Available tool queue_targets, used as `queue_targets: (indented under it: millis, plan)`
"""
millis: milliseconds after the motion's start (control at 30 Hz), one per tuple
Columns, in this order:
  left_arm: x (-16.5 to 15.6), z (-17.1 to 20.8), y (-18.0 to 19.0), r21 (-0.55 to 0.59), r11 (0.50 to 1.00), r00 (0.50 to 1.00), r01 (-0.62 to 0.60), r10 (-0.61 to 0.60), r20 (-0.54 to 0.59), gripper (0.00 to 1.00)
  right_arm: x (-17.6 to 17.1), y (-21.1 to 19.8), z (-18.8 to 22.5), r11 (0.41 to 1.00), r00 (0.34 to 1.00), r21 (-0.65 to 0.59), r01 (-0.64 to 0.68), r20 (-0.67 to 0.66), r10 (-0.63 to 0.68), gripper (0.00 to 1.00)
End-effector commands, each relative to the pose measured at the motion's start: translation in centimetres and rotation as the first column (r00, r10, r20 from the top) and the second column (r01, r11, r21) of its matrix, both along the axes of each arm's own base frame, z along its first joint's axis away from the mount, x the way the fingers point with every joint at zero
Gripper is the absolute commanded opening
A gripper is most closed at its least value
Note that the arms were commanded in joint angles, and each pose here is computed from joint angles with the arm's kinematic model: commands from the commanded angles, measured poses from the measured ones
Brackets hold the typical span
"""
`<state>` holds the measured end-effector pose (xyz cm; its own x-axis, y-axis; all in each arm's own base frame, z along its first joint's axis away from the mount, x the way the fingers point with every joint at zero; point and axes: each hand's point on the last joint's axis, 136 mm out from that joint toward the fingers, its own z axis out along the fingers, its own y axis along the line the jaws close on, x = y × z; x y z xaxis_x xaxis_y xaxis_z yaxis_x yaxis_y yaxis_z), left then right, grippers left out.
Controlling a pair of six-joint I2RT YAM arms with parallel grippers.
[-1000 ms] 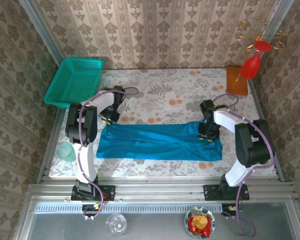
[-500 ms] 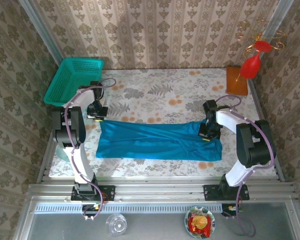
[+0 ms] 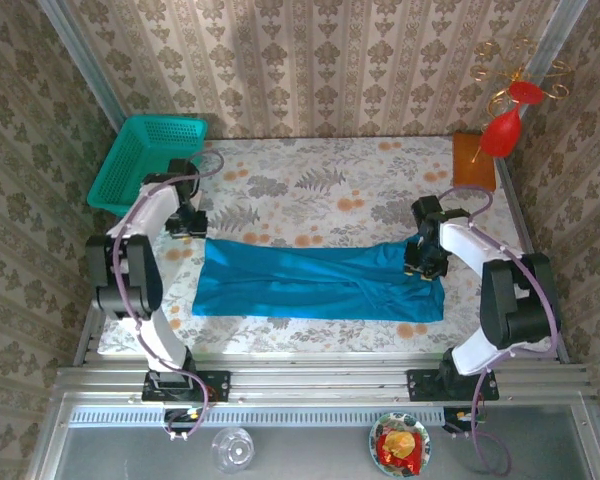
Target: Fold the inside-out t-shirt
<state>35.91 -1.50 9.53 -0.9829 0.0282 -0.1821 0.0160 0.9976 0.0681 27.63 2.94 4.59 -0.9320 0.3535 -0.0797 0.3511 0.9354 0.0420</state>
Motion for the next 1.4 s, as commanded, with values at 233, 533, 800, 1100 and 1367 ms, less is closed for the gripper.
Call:
queue_targets:
  millis: [233,533,800,1100,1367]
  plan:
    - [-7.1,-1.3,-3.4,-0.269,0.955,0.992,-0.128,0.126,-0.028,0.36,-0.3,2.4,2.3,0.993,0.998,0.106,-0.052,0.037,0.049,0.37]
    - [-9.7,-5.2,-3.6,-0.328,0.914,0.971,-0.238,0.222,-0.087,0.40,-0.6,3.1,2.6,0.992,0.998,0.109,-0.062,0.040,0.058,0.38]
    - [-8.4,-5.6,-3.0,-0.360,0.898,0.967,-0.251,0.248,-0.056,0.28,-0.6,7.8,1.9,0.950,0.995,0.297,-0.100,0.055,0.088,0.41]
    - [-7.0,-5.0,-3.0,-0.385,0.894,0.969,-0.231,0.246,-0.010,0.00,-1.3,7.6,-2.0,0.960,0.997,0.274,-0.059,-0.024,0.069,0.43]
    - [-7.8,-3.5,-1.2,-0.356,0.887,0.944,-0.293,0.328,0.041,0.00,-1.9,6.4,-3.6,0.973,0.997,0.231,-0.019,-0.062,0.035,0.45]
